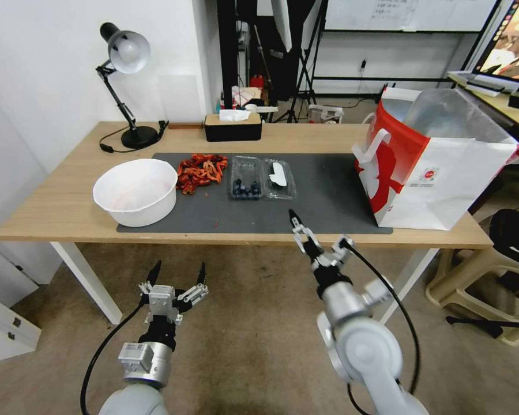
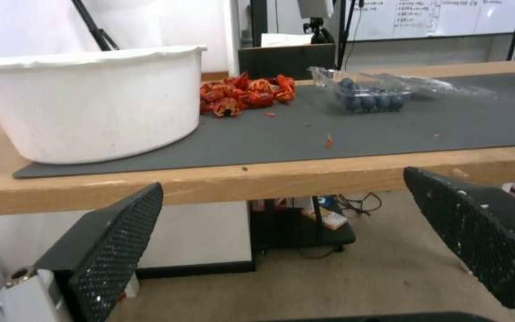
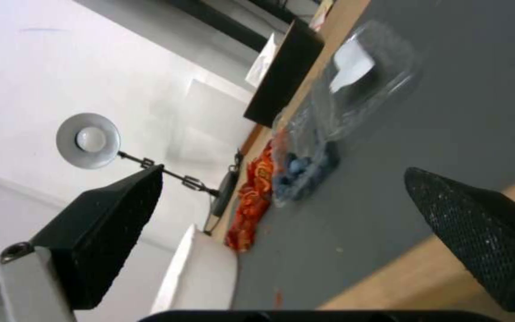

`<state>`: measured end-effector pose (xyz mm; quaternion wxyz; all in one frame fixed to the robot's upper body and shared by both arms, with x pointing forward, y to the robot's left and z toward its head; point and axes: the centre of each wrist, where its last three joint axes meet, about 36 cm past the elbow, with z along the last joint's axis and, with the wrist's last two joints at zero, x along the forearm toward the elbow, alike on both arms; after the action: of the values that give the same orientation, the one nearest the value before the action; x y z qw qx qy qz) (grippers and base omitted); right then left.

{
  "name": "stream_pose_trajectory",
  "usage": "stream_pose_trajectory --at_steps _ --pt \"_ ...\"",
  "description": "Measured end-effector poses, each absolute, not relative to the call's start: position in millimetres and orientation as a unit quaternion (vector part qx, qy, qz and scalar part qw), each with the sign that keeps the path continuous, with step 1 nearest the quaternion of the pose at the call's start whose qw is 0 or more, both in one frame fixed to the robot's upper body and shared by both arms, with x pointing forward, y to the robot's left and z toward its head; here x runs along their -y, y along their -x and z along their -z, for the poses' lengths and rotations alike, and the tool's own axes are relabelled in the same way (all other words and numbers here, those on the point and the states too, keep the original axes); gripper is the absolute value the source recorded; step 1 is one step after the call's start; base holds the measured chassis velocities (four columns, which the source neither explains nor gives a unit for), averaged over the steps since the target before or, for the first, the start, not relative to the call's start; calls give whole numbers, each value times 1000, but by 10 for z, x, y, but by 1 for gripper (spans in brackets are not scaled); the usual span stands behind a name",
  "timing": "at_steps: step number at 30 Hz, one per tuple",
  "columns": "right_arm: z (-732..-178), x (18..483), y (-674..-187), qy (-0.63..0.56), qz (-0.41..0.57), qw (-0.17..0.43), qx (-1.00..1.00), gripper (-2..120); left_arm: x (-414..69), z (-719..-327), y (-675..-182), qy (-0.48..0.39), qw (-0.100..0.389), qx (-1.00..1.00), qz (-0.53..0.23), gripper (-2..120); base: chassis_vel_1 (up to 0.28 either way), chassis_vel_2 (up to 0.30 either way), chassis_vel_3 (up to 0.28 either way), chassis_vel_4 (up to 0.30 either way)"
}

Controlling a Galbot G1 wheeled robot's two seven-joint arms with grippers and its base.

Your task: Close the takeout container lid, then place the container into the takeout bag.

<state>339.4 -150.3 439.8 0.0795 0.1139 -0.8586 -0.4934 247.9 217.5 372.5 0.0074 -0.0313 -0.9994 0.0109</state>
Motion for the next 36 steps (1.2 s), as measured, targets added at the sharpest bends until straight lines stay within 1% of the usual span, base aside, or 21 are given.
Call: stream_pose_trajectory --at_steps 1,4,5,8,13,17,26,36 --pt "-4398 1503 -3394 -114 493 79 859 100 -2175 -3725 -2479 31 7 999 -11 100 0 0 0 0" --pt "-4466 1320 -3733 -114 525 99 838 100 -2187 -3713 -2490 29 10 999 -9 100 0 0 0 0" --pt "-4466 1320 -3733 -114 525 99 838 100 -2187 -3713 -2490 29 10 999 -9 100 0 0 0 0" --pt "-4570 1139 -4020 -112 537 124 827 100 -2209 -3694 -2507 26 16 1000 -5 100 0 0 0 0" --pt "-4646 1031 -4243 -107 549 139 817 100 -2218 -3680 -2520 24 20 1000 -3 100 0 0 0 0" --pt "-4697 892 -4547 -82 561 170 806 100 -2213 -3645 -2511 18 26 999 -3 100 0 0 0 0" --pt "-4752 808 -4886 -47 575 186 795 100 -2212 -3604 -2497 13 32 999 -2 100 0 0 0 0" --pt "-4830 792 -5070 -29 580 188 792 100 -2233 -3606 -2519 10 30 999 -1 100 0 0 0 0"
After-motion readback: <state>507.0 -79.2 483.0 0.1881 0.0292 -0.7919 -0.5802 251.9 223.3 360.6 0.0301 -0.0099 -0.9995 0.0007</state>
